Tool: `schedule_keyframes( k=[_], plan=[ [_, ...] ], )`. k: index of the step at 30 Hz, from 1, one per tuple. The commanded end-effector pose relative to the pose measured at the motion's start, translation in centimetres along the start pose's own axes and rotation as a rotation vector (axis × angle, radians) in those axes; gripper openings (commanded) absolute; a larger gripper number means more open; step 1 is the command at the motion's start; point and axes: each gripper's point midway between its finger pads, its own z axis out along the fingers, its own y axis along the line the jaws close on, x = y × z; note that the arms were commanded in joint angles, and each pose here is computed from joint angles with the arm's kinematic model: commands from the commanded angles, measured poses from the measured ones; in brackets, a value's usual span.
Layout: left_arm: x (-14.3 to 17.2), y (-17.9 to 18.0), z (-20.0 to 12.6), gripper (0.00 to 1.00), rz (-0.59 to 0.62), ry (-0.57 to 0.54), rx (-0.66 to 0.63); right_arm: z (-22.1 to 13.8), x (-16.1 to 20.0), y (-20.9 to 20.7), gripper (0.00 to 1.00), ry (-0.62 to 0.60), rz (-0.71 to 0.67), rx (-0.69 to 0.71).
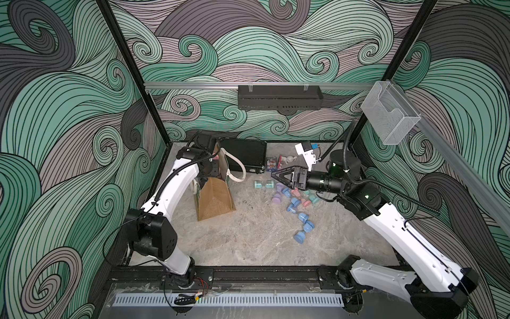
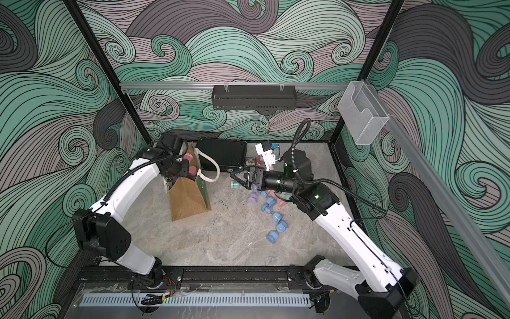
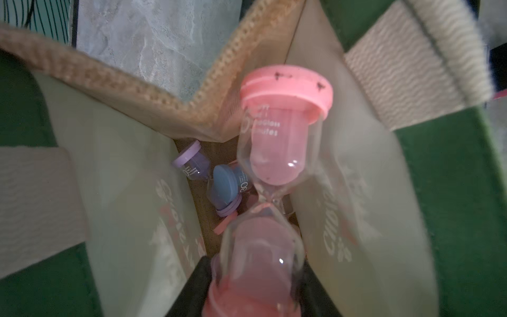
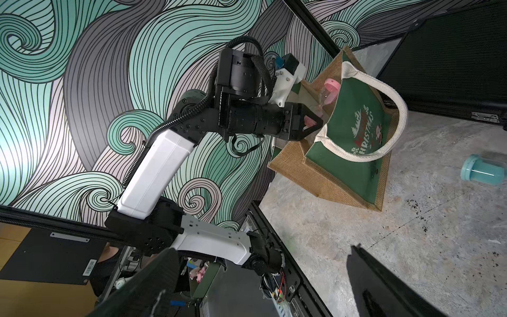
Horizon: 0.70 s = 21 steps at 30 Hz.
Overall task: Put the hourglass into the canvas bag
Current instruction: Place the hourglass in the canvas bag.
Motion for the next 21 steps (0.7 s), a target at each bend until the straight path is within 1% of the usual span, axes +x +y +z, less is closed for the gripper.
schedule_keyframes(
  k=[1, 5, 8, 10, 15, 19, 21],
  plan=[
    [0.0, 0.8, 0.4, 0.20, 0.018, 0.060, -0.022, -0.5, -1.1, 0.6, 1.00, -0.037, -0.020, 0.000],
    [1.0, 1.8, 1.7, 0.20, 0.021, 0.176, -0.095, -0.1, -1.3, 0.6, 1.00, -0.038, -0.005, -0.014],
    [1.8, 1.6, 2.6, 0.20, 0.034, 0.223, -0.093, -0.2, -1.2, 0.7, 1.00, -0.027, -0.001, -0.011],
    [1.9, 1.6, 2.7, 0.22, 0.038, 0.224, -0.090, -0.5, -1.1, 0.2, 1.00, -0.043, -0.010, 0.006],
    [1.4, 1.6, 2.0, 0.35, 0.043, 0.184, -0.084, -0.4, -0.9, -1.6, 1.00, -0.049, 0.019, 0.044],
    [1.4, 1.5, 1.6, 0.45, 0.043, 0.190, -0.076, -0.3, -1.0, -2.5, 1.00, -0.052, 0.035, 0.063],
    [1.2, 1.7, 1.3, 0.47, 0.042, 0.177, -0.078, -0.4, -1.0, -2.9, 1.00, -0.051, 0.035, 0.080]
  ],
)
